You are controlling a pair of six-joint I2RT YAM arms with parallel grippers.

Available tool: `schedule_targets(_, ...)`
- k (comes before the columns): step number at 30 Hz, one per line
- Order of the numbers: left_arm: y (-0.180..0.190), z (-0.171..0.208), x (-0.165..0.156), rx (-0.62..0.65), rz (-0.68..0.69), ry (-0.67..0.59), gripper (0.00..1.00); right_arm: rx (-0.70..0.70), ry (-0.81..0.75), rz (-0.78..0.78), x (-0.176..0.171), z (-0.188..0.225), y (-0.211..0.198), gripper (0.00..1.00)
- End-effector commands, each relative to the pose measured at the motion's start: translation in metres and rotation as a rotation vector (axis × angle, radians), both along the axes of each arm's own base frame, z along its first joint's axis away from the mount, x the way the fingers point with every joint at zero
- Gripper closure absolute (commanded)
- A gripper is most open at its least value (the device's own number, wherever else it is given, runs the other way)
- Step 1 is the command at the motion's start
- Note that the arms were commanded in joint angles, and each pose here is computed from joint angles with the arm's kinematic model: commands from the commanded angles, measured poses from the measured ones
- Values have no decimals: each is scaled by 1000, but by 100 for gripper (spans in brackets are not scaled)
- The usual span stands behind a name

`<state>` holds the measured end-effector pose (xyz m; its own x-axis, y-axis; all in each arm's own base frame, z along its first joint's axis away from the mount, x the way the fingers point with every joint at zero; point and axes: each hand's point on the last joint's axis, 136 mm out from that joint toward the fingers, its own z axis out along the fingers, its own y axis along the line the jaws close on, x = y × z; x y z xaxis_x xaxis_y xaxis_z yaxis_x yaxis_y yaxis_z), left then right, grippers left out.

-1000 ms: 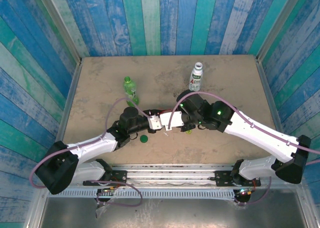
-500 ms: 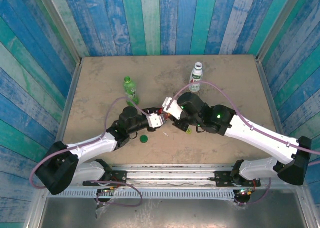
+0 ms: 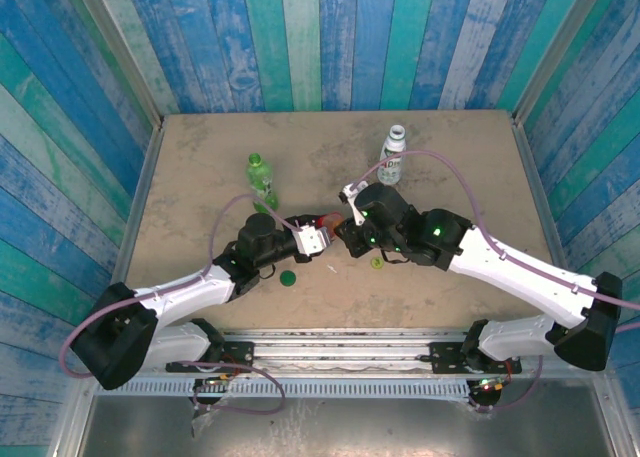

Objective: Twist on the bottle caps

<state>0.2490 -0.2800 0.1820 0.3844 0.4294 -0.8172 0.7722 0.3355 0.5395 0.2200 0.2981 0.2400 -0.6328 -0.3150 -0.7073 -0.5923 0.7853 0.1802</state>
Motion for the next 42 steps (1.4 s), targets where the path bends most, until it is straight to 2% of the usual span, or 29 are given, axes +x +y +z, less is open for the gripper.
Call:
schedule_targets(1,-6,15,-7,-47,-47,-34,49,-113,-144,57,7,12,-20,56)
schedule_targets(4,-2,20,-7,-96,-60,7,49,-184,-291,235,-3,29,-26,35)
schedule_targets(5,-1,23,-6,-131,-75,41,49,-191,-337,273,-6,35,-29,33)
schedule_targets(7,1,31,-9,-204,-122,105,49,-160,-413,340,-14,47,-29,30)
schedule_targets(11,-3,44,-14,-281,-218,256,50,6,-567,477,-37,71,-16,30)
schedule_targets(14,-9,52,-20,-318,-290,323,51,105,-610,467,-36,86,-11,30)
schedule_targets(17,-12,63,-25,-348,-335,349,51,142,-615,440,-27,90,-7,31)
schedule_targets(20,-14,66,-27,-341,-357,374,51,143,-610,440,-21,87,0,34)
schedule_targets(24,-14,64,-28,-330,-360,378,51,148,-591,452,-13,81,11,46)
schedule_targets(28,-16,55,-24,-321,-352,399,50,162,-548,476,-7,75,23,54)
schedule_targets(33,-16,51,-22,-310,-338,401,50,167,-513,480,-4,67,26,72)
schedule_targets(35,-15,50,-21,-309,-330,399,49,167,-505,476,-3,65,26,75)
schedule_targets(40,-14,48,-15,-314,-289,394,42,156,-489,454,1,56,24,79)
schedule_targets(41,-13,48,-13,-317,-279,393,40,155,-487,445,2,54,24,79)
schedule_targets(42,-13,49,-12,-323,-268,387,31,157,-486,431,4,53,23,79)
